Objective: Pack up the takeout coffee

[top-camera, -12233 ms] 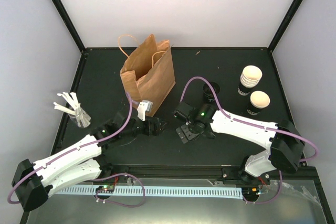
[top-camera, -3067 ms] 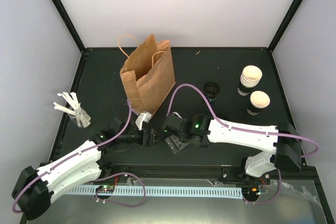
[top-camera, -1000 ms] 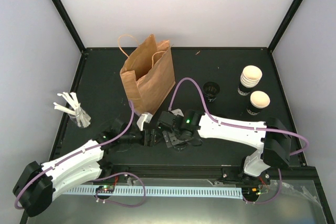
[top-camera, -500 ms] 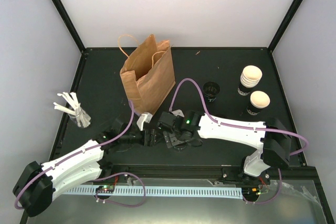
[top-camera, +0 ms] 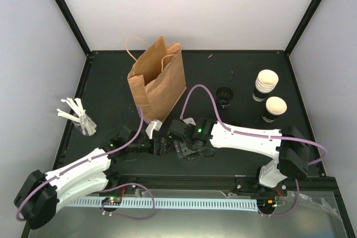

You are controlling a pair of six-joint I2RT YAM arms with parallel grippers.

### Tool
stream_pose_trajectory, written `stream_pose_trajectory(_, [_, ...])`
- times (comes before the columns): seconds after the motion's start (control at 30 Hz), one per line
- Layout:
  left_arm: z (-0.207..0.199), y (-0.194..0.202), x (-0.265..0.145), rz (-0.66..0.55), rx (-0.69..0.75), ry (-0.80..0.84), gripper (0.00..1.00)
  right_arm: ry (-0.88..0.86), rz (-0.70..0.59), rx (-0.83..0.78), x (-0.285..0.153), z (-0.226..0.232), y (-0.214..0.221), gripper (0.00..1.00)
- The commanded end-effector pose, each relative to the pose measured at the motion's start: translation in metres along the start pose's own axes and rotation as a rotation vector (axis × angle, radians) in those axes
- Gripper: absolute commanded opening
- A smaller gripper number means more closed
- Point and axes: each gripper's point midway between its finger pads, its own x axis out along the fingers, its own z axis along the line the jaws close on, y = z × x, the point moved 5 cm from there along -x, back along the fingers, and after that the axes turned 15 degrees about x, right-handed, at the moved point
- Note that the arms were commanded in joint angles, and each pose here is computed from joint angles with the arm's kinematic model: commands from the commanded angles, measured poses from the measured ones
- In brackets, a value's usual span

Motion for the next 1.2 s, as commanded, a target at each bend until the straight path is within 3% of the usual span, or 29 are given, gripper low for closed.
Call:
stream_pose_trajectory(0.0, [0.0, -0.006, 0.001, -0.029, 0.01, 0.003, 0.9, -0.023, 0.003, 0.027, 0.001, 0.001, 0.001, 0.89])
stream_pose_trajectory(0.23, [0.0, -0.005, 0.001, -0.027, 0.009, 0.005, 0.89, -0.017, -0.008, 0.026, -0.002, 0.001, -0.002, 0.86])
stream_pose_trajectory(0.43, [0.0, -0.005, 0.001, -0.028, 0.01, 0.006, 0.9, -0.025, -0.016, 0.027, -0.007, 0.002, -0.004, 0.92])
stream_pose_trajectory(0.77, [0.0, -0.004, 0.002, -0.022, 0.008, 0.01, 0.89, -0.026, -0.027, 0.035, -0.008, 0.002, -0.005, 0.83])
stream_pose_trajectory(1.0, [0.001, 0.002, 0.009, 0.009, -0.014, 0.049, 0.76, -0.029, -0.025, 0.037, -0.007, 0.001, -0.004, 0.79])
stream_pose_trajectory(1.17, [0.0, 0.002, 0.013, 0.012, -0.029, 0.073, 0.72, -0.024, -0.021, 0.034, -0.005, 0.0, -0.003, 0.79])
